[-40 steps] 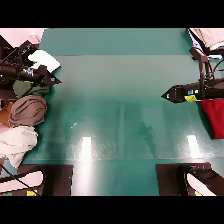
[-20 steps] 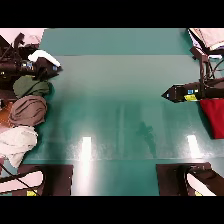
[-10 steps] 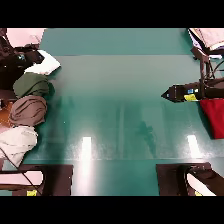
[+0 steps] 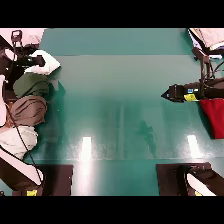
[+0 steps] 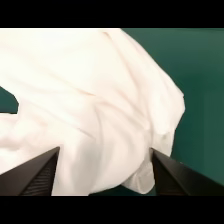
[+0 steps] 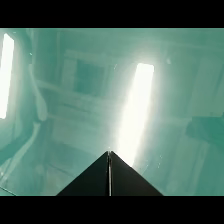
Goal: Fold the shirts.
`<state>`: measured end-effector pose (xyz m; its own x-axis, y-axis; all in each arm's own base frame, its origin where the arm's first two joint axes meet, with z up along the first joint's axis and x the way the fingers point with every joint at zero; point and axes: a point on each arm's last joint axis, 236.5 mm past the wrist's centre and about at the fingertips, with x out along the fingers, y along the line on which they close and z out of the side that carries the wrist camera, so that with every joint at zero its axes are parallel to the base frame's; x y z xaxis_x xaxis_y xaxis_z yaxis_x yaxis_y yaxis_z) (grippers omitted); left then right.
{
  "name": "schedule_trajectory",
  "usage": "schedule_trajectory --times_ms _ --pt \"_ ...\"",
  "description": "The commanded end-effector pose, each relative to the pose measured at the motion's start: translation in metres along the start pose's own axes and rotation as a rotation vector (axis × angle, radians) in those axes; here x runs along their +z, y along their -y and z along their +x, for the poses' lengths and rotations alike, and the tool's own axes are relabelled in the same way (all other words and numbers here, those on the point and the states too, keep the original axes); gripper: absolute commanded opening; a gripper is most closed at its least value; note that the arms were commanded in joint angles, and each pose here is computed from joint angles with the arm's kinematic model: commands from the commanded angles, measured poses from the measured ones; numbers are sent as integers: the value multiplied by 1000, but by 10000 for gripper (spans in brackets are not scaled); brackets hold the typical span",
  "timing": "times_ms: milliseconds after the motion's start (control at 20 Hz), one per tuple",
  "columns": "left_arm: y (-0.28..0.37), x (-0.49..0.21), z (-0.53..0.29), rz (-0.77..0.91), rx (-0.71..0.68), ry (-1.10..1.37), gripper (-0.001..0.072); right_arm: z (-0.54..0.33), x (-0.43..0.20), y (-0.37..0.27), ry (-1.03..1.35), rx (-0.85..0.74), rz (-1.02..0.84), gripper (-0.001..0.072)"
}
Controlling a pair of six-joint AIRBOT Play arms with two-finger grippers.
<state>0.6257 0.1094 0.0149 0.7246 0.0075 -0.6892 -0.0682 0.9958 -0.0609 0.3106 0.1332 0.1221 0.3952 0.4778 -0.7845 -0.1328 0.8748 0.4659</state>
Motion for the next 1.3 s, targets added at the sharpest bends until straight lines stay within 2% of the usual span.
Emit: schedule_trajectory --times_ms 0,50,100,150,250,450,600,700,850,900,1000,1100,1250 --pt "-6 -13 22 5 11 -23 644 0 1 0 7 -1 3 21" --pt "-6 -10 21 5 13 -13 416 0 1 0 7 -1 3 21" --pt "-6 -5 20 4 13 -1 120 0 2 0 8 -1 3 21" --pt "-6 0 17 5 12 9 22 0 2 0 9 -1 3 21" --pt "-2 18 5 7 -2 25 21 0 2 0 10 -2 3 21" --pt "45 109 -75 -48 -168 210 21 -1 16 -1 68 2 3 21" --pt "109 179 -205 29 -388 465 21 -16 53 -9 213 13 -15 21" --pt "156 201 -306 79 -563 600 21 -39 83 -22 331 24 -52 21" --pt "221 191 -448 177 -855 727 21 -86 122 -46 499 34 -152 21" --pt "236 182 -483 208 -918 744 21 -103 132 -53 547 34 -175 21" --pt "261 162 -526 288 -957 758 21 -133 145 -62 616 32 -195 21" --pt "288 134 -535 352 -997 700 21 -154 150 -68 649 31 -209 21" --pt "334 67 -488 402 -1065 387 22 -173 144 -81 643 37 -242 21"
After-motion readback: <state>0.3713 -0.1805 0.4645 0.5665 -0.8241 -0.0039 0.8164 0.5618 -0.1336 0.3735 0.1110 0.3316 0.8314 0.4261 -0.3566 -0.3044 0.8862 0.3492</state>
